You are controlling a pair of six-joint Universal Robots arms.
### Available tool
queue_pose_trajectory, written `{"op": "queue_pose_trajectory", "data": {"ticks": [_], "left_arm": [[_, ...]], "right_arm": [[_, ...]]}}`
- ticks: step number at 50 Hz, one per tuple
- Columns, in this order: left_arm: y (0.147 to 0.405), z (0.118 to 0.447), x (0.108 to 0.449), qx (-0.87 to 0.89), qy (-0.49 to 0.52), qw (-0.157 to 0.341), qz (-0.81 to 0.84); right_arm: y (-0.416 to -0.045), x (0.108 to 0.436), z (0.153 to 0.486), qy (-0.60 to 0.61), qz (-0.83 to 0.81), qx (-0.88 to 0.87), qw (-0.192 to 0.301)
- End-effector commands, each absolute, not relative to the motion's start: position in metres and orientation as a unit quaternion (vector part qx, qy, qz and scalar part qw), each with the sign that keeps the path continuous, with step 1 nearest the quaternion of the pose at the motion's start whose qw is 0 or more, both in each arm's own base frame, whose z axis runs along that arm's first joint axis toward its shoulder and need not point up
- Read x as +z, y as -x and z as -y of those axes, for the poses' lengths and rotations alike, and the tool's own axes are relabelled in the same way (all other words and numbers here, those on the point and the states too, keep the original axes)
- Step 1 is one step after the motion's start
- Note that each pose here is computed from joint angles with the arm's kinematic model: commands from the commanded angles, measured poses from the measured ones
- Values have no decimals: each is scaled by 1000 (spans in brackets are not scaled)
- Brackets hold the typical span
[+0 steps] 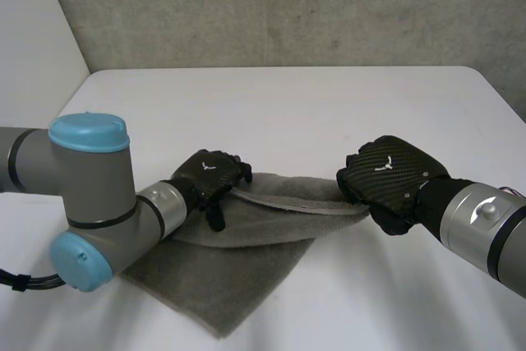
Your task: Fold the towel.
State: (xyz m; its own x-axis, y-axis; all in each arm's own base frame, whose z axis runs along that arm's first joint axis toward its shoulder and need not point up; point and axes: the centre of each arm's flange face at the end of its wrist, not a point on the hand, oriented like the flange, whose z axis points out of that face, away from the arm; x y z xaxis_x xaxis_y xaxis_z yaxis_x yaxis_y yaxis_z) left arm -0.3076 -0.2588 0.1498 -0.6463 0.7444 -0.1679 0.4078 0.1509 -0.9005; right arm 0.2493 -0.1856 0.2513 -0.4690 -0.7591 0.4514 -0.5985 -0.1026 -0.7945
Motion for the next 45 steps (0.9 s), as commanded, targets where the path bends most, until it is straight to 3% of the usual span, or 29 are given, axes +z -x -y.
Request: {"op": "queue_pose_trajectory", "data": {"ticks": [1,23,45], "left_arm": [[312,267,156,544,384,161,729],[322,293,148,568,380,156,713],[320,299,130,554,375,143,729]], "right_arm": [[-250,249,184,512,-667,-536,75],[-250,241,186,514,-667,-534,75],[-249,231,199,505,-678,-529,70]]}}
